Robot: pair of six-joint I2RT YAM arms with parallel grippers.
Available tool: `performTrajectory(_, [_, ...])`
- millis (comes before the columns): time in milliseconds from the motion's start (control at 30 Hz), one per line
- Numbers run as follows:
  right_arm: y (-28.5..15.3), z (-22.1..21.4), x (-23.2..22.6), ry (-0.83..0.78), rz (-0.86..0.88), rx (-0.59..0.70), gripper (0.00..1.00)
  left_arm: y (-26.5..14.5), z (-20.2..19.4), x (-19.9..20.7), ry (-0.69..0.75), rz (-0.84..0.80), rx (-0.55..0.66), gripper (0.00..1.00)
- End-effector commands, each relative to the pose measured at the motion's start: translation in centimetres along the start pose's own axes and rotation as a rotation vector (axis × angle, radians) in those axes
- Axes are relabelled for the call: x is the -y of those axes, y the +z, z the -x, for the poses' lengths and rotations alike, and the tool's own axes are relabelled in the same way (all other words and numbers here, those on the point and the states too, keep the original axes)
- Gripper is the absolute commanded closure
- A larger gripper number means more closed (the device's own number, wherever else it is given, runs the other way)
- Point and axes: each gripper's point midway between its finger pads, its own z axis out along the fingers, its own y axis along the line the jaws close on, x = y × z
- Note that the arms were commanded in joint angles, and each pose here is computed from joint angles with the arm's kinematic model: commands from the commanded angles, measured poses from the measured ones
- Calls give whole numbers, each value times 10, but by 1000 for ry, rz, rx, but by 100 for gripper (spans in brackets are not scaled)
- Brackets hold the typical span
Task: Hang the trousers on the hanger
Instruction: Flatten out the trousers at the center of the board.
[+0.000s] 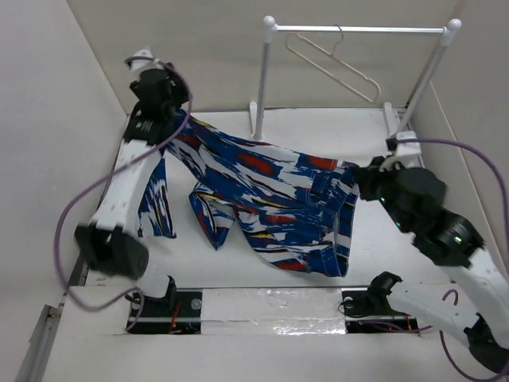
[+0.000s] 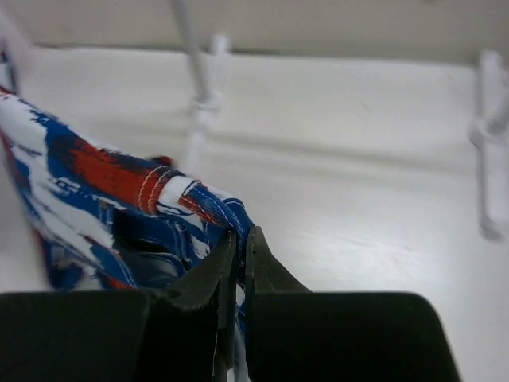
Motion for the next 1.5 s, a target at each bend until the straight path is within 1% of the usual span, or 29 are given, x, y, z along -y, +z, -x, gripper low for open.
performTrajectory(0, [43,-6,74,52,-367,33,100,58,-86,11,102,12,-219,34])
performTrajectory(33, [58,-24,81,63,-356,-18,100,74,-110,5,126,67,-266,29])
performTrajectory(67, [73,-21,92,87,-365,16,100,73,-107,4,129,90,-280,26])
performTrajectory(100, [88,-36,105,85,-379,-23,100,68,-117,15,141,71,-297,24])
performTrajectory(133, [94,-45,132,119,-429,-38,100,55,-109,21,141,62,-275,24])
performTrajectory(167, [102,-42,142,138,-438,-13,100,43,-125,19,150,68,-291,25])
performTrajectory(200, [113,-52,152,156,-453,-47,100,22,-135,37,158,27,-293,25])
performTrajectory(233, [116,-54,163,175,-468,-56,100,-9,-116,41,134,1,-235,26])
performTrajectory(267, [121,-46,167,181,-472,-34,100,-26,-156,28,166,6,-278,27])
performTrajectory(300, [126,-46,170,178,-470,-36,100,-43,-169,26,132,2,-285,30])
performTrajectory(333, [134,-52,170,186,-447,-62,100,-75,-172,31,97,-51,-276,31])
performTrajectory(367, [137,-48,173,191,-447,-55,100,-88,-220,4,131,-30,-345,33])
performTrajectory(433, [144,-51,176,178,-448,-67,100,-111,-244,-18,58,-14,-395,34])
performTrajectory(467, [144,-52,185,178,-470,-66,100,-124,-279,-48,87,31,-467,34])
performTrajectory(500, [144,-52,190,180,-485,-68,100,-132,-290,-58,78,40,-493,34])
performTrajectory(533, [145,-54,195,184,-495,-71,100,-143,-293,-62,23,26,-507,33])
performTrajectory(567, [149,-57,201,187,-497,-74,100,-153,-310,-79,28,44,-547,32])
performTrajectory(633, [152,-57,202,208,-469,-77,100,-165,-310,-77,-35,-2,-552,31])
performTrajectory(700, [153,-55,202,216,-455,-73,100,-167,-311,-92,-42,49,-534,31])
performTrajectory(733, [154,-56,198,219,-432,-75,100,-160,-302,-109,-38,140,-454,31])
performTrajectory(767, [153,-56,196,219,-423,-68,100,-159,-304,-121,-98,219,-424,30])
performTrajectory(867, [150,-58,189,212,-397,-45,100,-148,-295,-137,-175,335,-316,32])
performTrajectory(933, [145,-58,187,210,-394,-42,100,-140,-292,-163,-215,466,-259,33])
performTrajectory(1033, [143,-59,182,211,-373,-40,100,-132,-301,-193,-294,581,-287,35])
performTrajectory(1133, [145,-60,181,215,-362,-37,100,-131,-315,-202,-350,588,-358,36])
performTrajectory(1267, [149,-61,177,221,-319,-43,100,-151,-319,-228,-334,737,-359,40])
performTrajectory(1333, [149,-63,177,229,-308,-44,100,-156,-325,-229,-352,764,-391,38])
performTrajectory(1367, [149,-62,178,234,-298,-37,100,-161,-328,-229,-346,777,-419,35])
performTrajectory(1467, [150,-66,175,234,-265,-31,100,-167,-332,-225,-374,792,-458,34])
